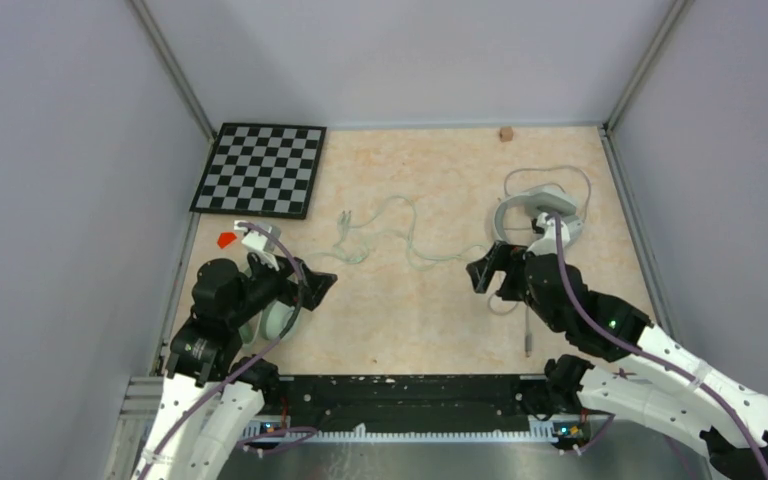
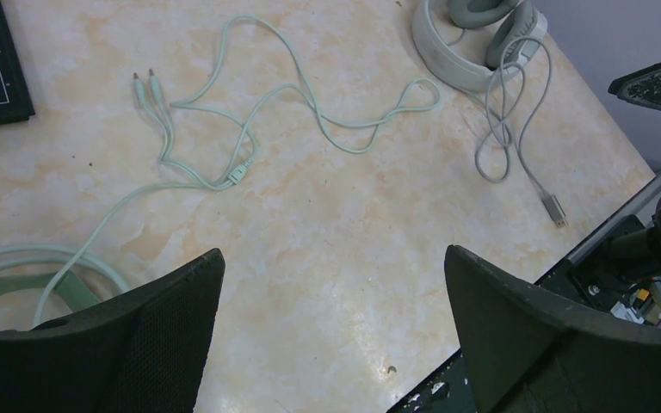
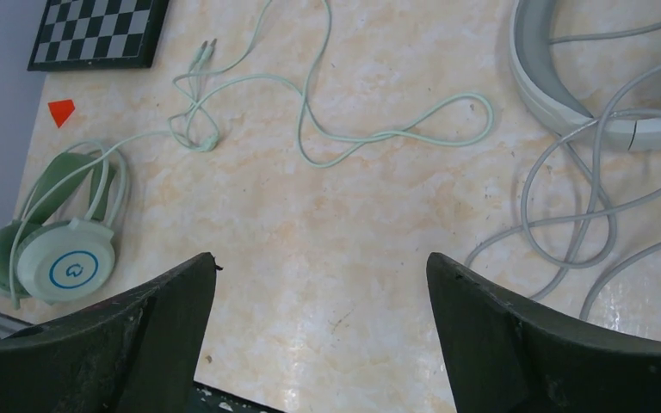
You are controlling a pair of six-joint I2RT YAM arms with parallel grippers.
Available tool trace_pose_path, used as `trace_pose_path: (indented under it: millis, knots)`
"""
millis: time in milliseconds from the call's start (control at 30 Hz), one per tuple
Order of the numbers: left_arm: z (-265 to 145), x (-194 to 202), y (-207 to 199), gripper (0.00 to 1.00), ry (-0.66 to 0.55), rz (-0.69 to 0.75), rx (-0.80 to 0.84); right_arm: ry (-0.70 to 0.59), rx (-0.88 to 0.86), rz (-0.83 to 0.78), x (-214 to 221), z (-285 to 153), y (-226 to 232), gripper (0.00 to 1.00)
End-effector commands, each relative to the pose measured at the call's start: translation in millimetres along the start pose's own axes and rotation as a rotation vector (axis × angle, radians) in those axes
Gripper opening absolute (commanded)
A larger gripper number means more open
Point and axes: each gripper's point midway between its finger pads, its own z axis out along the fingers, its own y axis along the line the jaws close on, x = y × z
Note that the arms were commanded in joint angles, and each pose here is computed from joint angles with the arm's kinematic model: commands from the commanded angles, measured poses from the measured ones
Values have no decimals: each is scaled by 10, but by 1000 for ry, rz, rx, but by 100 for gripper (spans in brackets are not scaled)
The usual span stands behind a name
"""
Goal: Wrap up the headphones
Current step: Pick up the headphones from the center of the board.
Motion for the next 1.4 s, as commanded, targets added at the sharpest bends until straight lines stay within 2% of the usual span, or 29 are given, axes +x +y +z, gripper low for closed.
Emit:
trace_pose_path:
  millis: [0, 133, 267, 367, 400, 500, 633, 767, 967, 1000, 1133, 1367]
  knots:
    - [20, -72, 26, 99, -36, 0, -12, -85, -32, 19, -270, -86, 103, 91]
    - [4, -89, 17, 98, -46, 3, -11, -139, -12, -13, -404, -105, 68, 90]
    - [0, -87, 12, 98, -48, 4, -8, -200, -41, -205, -595, -27, 203, 84]
    - [-9, -94, 4, 98, -52, 6, -6, -241, 75, -409, -794, 151, 173, 85]
    - [-16, -102, 0, 99, -56, 8, -6, -213, 160, -515, -840, 223, 79, 85]
    - [-14, -98, 2, 98, -55, 7, -7, -117, 458, -612, -1095, 434, -312, 88]
    - [-14, -85, -11, 98, -48, 5, 1, 45, 467, -774, -1028, 845, -491, 90]
    - [-56, -102, -27, 98, -60, 3, -2, 214, 391, -717, -908, 1082, -736, 87]
    - [-128, -167, -12, 98, -112, 11, -25, 303, 221, -583, -576, 1478, -720, 73]
    - [-130, -169, -12, 98, -113, 12, -26, 296, 225, -576, -553, 1546, -745, 72]
    - [-120, -162, 1, 99, -109, 9, -31, 311, 279, -495, -461, 1817, -930, 55]
    - [-122, -160, 12, 99, -113, 8, -37, 435, 334, -450, -100, 1986, -1190, 52]
